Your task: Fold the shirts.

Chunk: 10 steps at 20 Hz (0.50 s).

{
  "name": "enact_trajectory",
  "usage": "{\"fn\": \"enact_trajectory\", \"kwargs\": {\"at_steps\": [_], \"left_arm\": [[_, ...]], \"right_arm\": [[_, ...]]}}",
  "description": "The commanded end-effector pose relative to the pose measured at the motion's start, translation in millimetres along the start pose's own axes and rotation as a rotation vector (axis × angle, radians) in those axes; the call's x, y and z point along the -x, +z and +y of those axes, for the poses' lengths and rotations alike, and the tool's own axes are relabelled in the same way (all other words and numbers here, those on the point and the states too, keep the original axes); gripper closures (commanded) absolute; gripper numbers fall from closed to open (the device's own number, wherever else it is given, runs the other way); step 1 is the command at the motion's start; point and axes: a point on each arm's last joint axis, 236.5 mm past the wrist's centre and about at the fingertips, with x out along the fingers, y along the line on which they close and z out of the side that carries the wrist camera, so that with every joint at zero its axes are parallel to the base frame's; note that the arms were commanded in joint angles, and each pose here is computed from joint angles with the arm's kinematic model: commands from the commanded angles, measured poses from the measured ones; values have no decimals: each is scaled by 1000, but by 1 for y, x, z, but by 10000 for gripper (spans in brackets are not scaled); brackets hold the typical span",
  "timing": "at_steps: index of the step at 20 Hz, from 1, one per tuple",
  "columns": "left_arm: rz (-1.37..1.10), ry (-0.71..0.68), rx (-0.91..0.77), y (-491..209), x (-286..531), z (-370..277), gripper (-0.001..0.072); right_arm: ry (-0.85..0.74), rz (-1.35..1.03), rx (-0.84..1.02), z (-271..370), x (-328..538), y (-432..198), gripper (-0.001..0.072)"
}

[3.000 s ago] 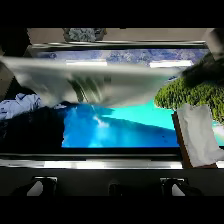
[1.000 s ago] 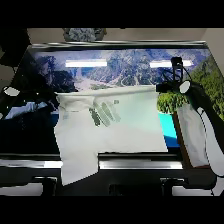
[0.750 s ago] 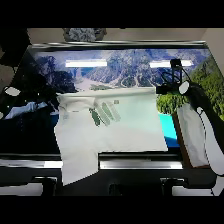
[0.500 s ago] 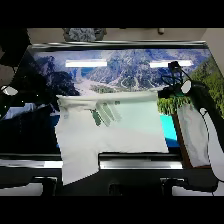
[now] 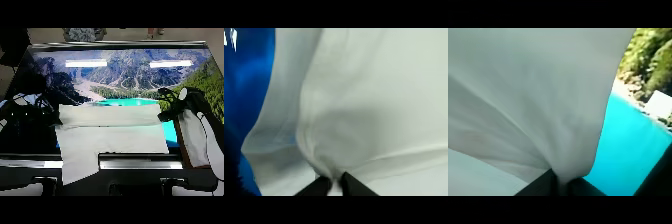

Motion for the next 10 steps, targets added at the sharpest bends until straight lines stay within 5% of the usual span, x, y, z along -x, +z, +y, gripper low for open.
{"fn": "enact_trajectory", "kwargs": {"at_steps": [1, 4, 6, 8, 10], "left_arm": [[47, -20, 25, -12, 0, -3, 237], [65, -28, -3, -21, 26, -2, 196], [95, -33, 18, -45, 34, 6, 197], [122, -42, 52, -82, 26, 13, 197], [173, -53, 63, -128, 9, 16, 197]], "right_arm": [[58, 35, 8, 14, -1, -8, 305], [29, 90, 68, 5, 25, -29, 304], [175, 81, -27, 15, 34, -43, 303], [313, 113, -83, 23, 31, -71, 193], [353, 148, -140, 25, 19, -95, 194]]}}
